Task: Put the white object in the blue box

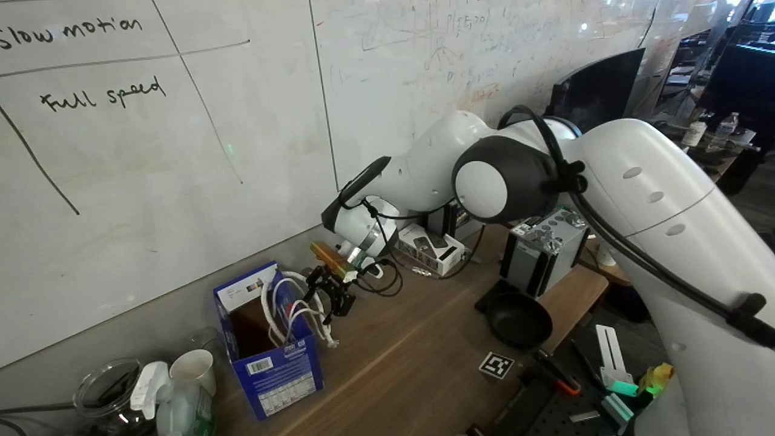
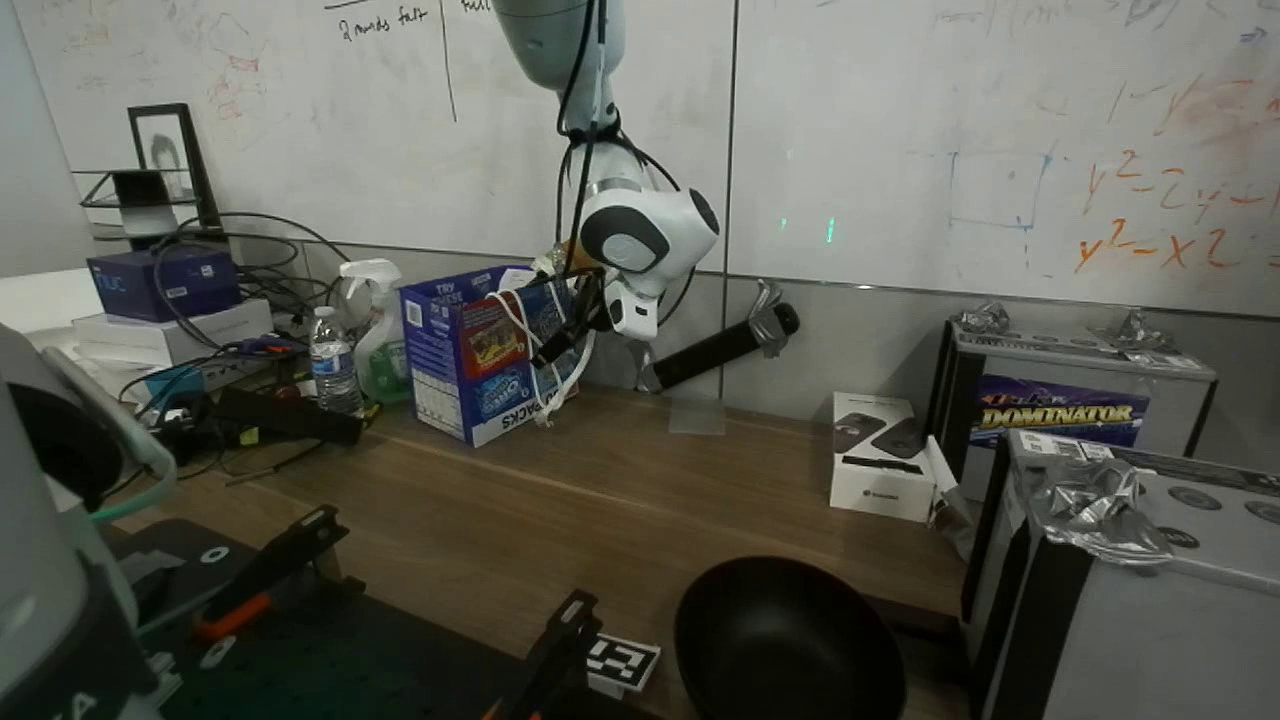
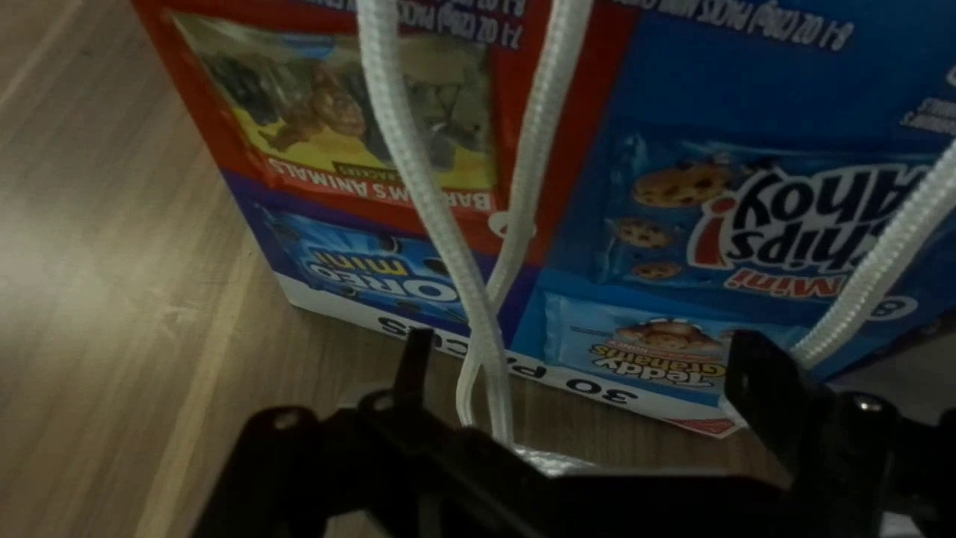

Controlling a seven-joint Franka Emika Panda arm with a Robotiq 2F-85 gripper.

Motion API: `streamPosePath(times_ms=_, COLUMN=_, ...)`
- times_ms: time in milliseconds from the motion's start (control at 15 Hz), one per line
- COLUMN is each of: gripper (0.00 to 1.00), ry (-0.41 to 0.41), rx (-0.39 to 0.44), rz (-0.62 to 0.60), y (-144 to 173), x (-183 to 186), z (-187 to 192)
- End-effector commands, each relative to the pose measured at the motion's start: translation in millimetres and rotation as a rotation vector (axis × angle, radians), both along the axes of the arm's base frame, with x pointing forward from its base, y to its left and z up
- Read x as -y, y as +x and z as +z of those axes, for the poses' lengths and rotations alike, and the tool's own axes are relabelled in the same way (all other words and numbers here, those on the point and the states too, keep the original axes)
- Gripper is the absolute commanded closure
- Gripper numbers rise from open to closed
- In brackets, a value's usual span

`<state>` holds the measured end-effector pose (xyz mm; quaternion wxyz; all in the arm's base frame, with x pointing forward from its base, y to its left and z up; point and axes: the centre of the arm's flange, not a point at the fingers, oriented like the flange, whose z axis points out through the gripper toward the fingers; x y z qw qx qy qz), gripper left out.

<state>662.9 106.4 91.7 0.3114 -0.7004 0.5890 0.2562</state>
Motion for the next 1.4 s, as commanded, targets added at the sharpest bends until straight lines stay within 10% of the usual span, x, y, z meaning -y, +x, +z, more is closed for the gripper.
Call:
streamPosePath(times_ms=0, gripper=0.0, ry=0.051, rx=-0.017, rz=-0.059, y=5.2, x=-3.6, z=-9.0)
streamPosePath(times_ms=533, gripper=0.0, ry=0.085, rx=-0.061, rz=-0.099, y=-2.0, x=-9.1, z=-31.3)
streamPosePath(times_ms=667, gripper=0.27, ry=0.084, rx=-0.062, rz=-0.087, y=-3.3, x=-9.0, z=-35.1)
streamPosePath(times_ms=1333, gripper=0.98, ry=0.122, rx=-0.048, rz=-0.008, y=-1.8, x=-13.6, z=-25.9)
